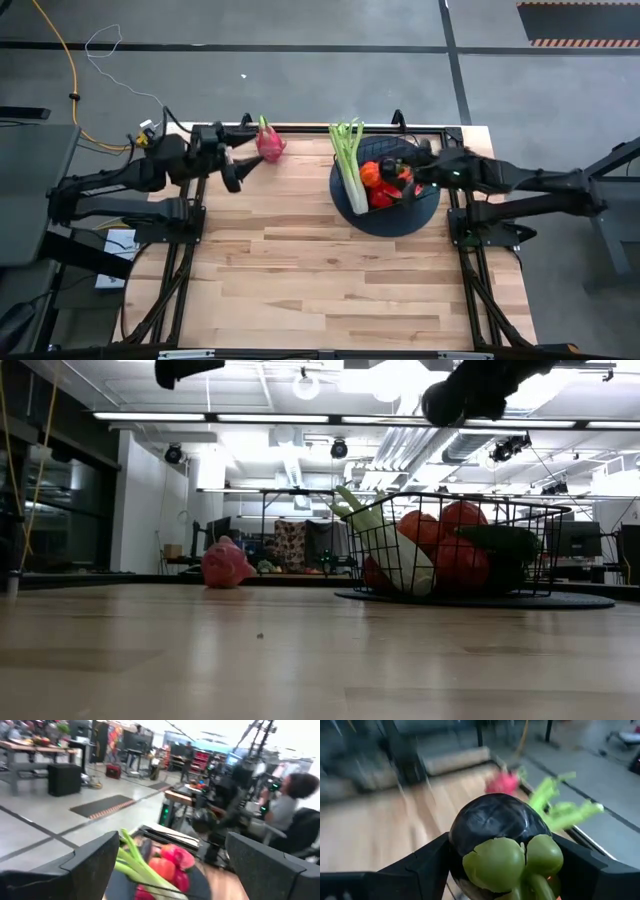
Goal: Build produce basket
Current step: Put the mangosteen into the wire basket, then put the dragon fruit into the wire basket
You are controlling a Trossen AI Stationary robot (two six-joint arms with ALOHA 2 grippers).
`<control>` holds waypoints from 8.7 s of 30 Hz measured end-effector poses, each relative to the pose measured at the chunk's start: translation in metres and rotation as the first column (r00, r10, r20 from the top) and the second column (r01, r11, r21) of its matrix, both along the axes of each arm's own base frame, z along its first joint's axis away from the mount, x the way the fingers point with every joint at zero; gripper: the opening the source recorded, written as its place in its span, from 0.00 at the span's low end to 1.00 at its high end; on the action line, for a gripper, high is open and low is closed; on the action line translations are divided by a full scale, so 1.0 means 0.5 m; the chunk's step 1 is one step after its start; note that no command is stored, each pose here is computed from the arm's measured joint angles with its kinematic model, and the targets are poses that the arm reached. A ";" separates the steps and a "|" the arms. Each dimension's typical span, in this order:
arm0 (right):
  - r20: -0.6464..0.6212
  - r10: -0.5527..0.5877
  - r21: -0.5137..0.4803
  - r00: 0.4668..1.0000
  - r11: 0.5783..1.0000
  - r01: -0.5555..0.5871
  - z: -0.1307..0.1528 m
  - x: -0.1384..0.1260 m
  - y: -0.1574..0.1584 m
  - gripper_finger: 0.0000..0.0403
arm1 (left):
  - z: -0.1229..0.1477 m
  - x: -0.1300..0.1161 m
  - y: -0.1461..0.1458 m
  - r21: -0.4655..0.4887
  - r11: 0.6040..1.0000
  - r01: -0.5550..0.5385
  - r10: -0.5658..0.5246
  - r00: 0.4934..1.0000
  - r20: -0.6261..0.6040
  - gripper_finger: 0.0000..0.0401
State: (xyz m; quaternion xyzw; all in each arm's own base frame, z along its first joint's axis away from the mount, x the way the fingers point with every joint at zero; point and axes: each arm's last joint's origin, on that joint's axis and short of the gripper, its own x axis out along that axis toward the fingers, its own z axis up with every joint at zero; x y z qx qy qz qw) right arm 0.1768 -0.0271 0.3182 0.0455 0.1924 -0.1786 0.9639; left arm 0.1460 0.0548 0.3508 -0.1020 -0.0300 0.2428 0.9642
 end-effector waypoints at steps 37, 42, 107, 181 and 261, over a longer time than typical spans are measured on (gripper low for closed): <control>0.289 -0.162 0.291 0.943 0.954 0.075 -0.001 -0.015 0.011 0.68 | -0.045 0.150 -0.087 0.162 0.984 0.072 -0.056 0.993 -0.101 0.88; -0.094 -0.194 0.326 0.976 0.921 0.215 -0.012 0.036 0.008 0.68 | -0.045 0.149 -0.085 0.162 0.985 0.066 -0.050 0.994 -0.101 0.88; -0.344 -0.296 0.419 0.891 0.801 0.428 -0.064 0.158 -0.030 0.97 | -0.046 0.149 -0.085 0.141 0.988 0.066 -0.052 0.994 -0.100 0.88; 0.331 0.023 0.177 0.943 0.980 -0.086 -0.026 0.011 0.045 0.97 | -0.154 0.077 0.192 -0.339 0.554 -0.760 0.532 0.637 -0.559 0.88; 0.372 -0.082 0.382 0.925 0.921 -0.072 -0.026 0.011 0.045 0.97 | -0.099 0.092 -0.122 -0.109 0.990 0.086 -0.083 0.996 0.033 0.46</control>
